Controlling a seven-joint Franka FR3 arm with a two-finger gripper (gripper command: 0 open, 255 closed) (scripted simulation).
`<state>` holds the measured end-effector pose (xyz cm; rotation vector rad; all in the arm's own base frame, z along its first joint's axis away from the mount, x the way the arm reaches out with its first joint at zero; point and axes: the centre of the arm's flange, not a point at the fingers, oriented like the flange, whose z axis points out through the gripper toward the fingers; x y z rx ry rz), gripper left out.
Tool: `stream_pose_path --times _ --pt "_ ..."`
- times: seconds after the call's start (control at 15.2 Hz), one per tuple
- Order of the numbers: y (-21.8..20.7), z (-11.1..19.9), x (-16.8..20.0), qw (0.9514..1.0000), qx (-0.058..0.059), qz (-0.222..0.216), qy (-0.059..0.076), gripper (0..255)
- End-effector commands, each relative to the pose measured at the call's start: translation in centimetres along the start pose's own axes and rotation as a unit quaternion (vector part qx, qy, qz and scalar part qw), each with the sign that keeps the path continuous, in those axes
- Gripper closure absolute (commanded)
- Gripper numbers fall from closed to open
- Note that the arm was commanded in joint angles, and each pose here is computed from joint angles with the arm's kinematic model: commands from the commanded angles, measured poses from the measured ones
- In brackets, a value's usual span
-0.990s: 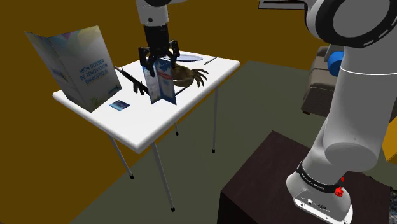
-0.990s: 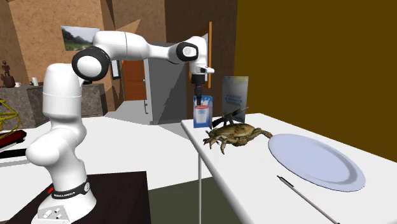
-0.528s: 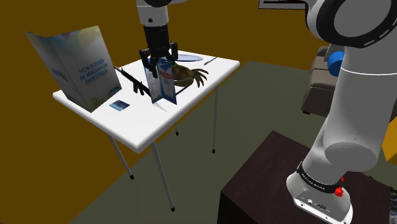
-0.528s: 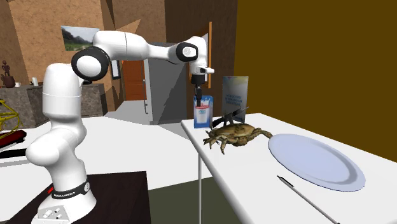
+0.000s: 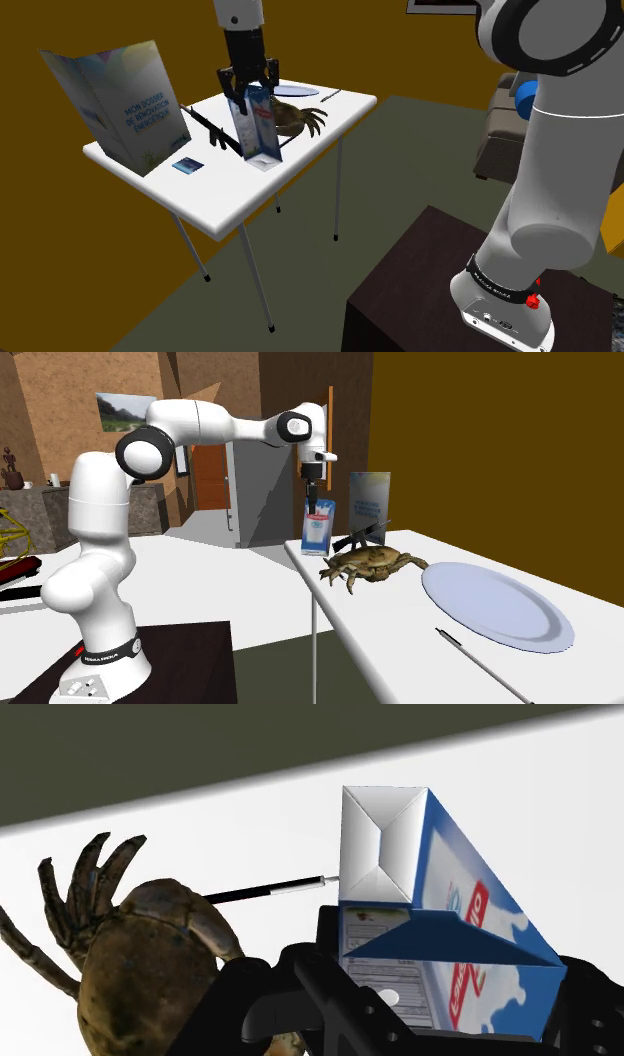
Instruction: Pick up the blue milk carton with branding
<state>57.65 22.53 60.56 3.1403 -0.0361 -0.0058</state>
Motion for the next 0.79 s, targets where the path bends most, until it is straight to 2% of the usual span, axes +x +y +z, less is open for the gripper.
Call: stream_pose_path --times 0.0,0.59,0.73 --pt "0.0 -1.2 -0.1 1.0 0.0 0.0 0.001 255" --pt "0.0 -6.0 -0.1 1.0 0.0 0.0 0.001 255" --pt "0.0 -6.0 -0.1 1.0 0.0 0.0 0.001 255"
